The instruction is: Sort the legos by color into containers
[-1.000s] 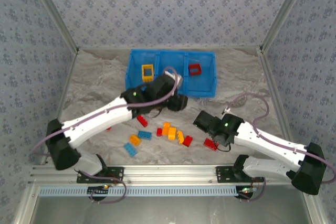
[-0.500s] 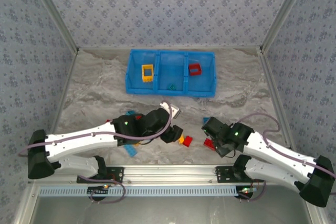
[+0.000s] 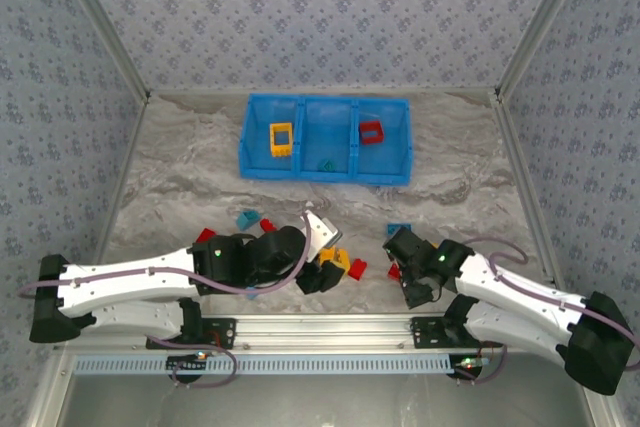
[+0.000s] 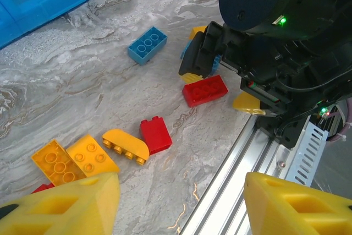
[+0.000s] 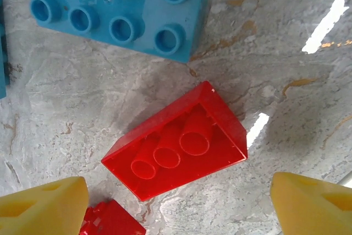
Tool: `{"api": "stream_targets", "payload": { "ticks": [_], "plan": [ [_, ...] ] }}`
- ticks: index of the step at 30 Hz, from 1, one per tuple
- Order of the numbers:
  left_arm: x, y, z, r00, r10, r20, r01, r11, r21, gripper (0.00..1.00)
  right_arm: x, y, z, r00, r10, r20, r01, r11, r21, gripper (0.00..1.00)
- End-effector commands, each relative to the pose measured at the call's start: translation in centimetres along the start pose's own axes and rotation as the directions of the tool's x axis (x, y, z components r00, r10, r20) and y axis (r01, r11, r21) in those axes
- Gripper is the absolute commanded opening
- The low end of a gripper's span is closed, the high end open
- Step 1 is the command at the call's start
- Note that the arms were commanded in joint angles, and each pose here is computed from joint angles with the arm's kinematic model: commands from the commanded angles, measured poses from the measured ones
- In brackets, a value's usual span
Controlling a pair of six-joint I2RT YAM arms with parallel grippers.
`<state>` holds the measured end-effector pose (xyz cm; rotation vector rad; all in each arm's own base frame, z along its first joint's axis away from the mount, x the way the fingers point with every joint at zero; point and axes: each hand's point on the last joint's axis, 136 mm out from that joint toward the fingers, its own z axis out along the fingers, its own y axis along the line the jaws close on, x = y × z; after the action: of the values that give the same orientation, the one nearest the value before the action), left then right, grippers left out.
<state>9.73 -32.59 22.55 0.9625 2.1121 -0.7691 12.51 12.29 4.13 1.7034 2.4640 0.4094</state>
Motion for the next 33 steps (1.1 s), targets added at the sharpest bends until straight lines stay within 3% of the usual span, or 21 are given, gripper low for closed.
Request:
{"api": "stream_targets", "payload": {
  "ticks": [1, 10, 14, 17, 24, 26, 33],
  "plan": [
    [-0.5, -0.2, -0.5, 1.000, 0.021, 0.017, -0.021, 1.000, 0.003, 0.62, -0.5, -0.2, 0.8, 0.922, 0.386, 0.002, -0.386, 0.922, 0.002, 0.89],
    [-0.3, -0.1, -0.5, 1.000, 0.010, 0.012, -0.010, 1.000, 0.003, 0.62, -1.6, 0.1, 2.4, 0.891, 0.454, 0.004, -0.454, 0.891, 0.015, 0.85],
    [-0.3, 0.1, -0.7, 1.000, 0.006, 0.016, -0.006, 1.000, -0.004, 0.62, -2.4, 0.5, 2.1, 0.890, 0.454, 0.028, -0.455, 0.891, 0.015, 0.76],
    [-0.3, 0.3, -0.8, 1.000, 0.003, 0.018, -0.003, 1.000, -0.014, 0.62, -2.6, 0.4, 2.1, 0.897, 0.438, 0.050, -0.441, 0.896, 0.048, 0.64],
    [-0.3, 0.4, -0.8, 1.000, -0.005, 0.022, 0.006, 1.000, -0.019, 0.63, -1.9, 0.6, 3.0, 0.907, 0.420, 0.037, -0.422, 0.903, 0.079, 0.53],
    [-0.2, 0.4, -0.6, 1.000, -0.009, 0.018, 0.010, 1.000, -0.020, 0.63, -1.8, 1.0, 3.1, 0.909, 0.417, 0.032, -0.418, 0.905, 0.076, 0.53],
    [-0.1, 0.4, -0.4, 1.000, -0.016, 0.012, 0.016, 1.000, -0.022, 0.63, -0.8, 1.9, 3.2, 0.916, 0.400, -0.007, -0.399, 0.914, 0.070, 0.69]
  ]
}}
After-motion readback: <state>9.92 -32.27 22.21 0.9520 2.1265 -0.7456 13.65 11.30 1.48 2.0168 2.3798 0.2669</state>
